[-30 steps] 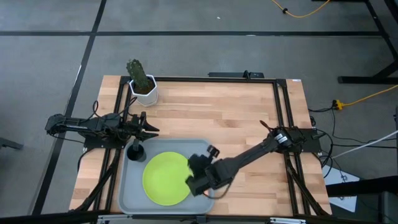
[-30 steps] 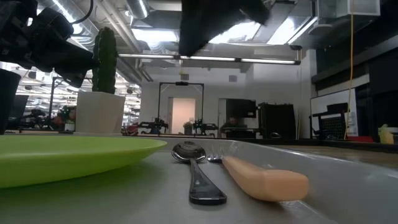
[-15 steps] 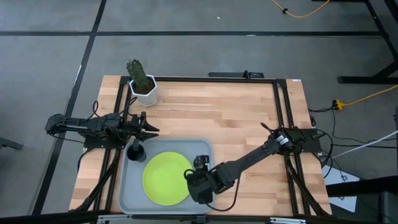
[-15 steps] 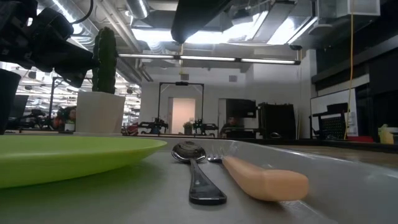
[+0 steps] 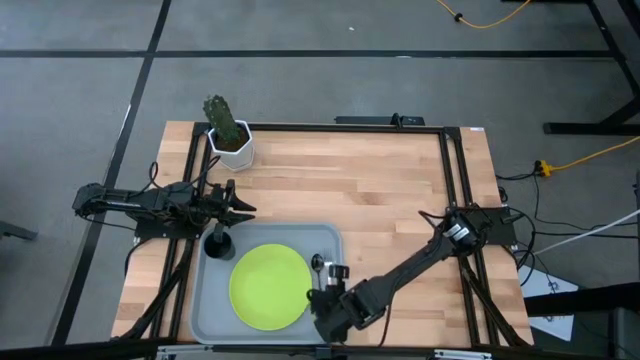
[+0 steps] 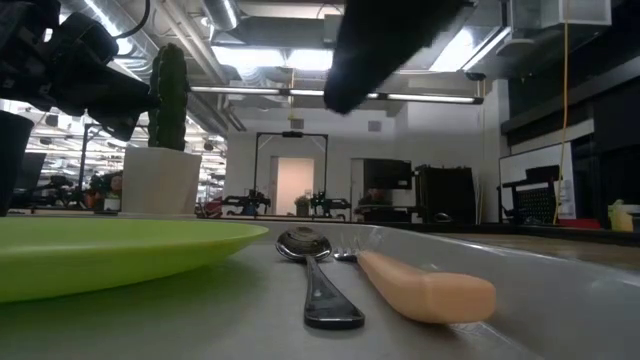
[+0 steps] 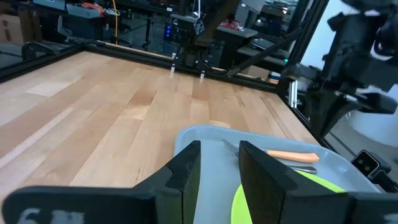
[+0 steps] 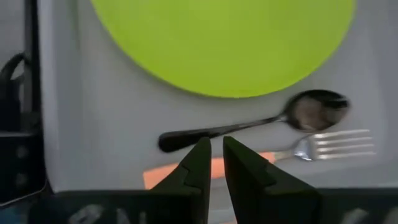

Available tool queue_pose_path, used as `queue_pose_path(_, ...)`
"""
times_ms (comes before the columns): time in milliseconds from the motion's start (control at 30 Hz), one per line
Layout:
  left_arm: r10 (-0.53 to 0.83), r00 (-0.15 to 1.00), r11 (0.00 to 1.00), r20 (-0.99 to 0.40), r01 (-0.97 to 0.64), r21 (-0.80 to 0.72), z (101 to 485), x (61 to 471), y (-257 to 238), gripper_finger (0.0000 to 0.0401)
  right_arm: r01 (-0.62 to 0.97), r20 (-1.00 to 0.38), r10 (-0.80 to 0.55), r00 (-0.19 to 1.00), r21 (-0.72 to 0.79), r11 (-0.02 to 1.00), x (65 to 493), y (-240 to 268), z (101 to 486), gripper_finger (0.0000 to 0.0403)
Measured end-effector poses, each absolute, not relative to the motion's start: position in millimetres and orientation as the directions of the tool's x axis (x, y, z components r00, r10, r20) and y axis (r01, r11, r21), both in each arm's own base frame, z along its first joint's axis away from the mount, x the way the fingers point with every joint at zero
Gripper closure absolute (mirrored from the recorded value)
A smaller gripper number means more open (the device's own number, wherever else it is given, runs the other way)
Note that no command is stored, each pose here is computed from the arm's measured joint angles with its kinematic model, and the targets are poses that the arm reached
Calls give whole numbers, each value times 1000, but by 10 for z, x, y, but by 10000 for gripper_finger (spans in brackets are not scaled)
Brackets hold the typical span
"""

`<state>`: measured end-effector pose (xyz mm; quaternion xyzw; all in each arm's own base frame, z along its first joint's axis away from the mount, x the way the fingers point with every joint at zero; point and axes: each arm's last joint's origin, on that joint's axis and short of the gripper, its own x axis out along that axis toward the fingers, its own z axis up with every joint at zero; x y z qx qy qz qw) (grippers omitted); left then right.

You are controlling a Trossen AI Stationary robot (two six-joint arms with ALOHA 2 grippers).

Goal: Pick and place plate/cup/fork/spoon on tray
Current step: Put the black spoon on the gray serving tray to the left of the orange fork

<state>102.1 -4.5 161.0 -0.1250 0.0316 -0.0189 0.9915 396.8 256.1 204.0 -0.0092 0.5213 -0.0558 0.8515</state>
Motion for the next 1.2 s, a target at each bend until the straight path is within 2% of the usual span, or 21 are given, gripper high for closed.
queue_pose_path(233,-45,997,968,-58,29,-249,1610,1021,-45,299,-48,-890,-103,444,-138,989,3927,2528,1774,354)
queue_pose_path(500,-46,997,968,-58,30,-249,1611,1020,-46,299,-128,-857,-77,510,-163,978,3706,2164,1835,354)
queue_pose_path(800,-45,997,968,-58,29,-249,1610,1021,-45,299,-74,-797,3,604,-53,996,3708,2033,1792,354)
queue_pose_path(1067,-45,997,968,-58,29,-249,1610,1021,-45,299,156,-821,-40,570,59,986,3777,1976,1582,354)
queue_pose_path(1200,-45,997,968,-58,30,-249,1611,1021,-45,299,156,-812,-55,582,45,987,3847,2045,1480,354)
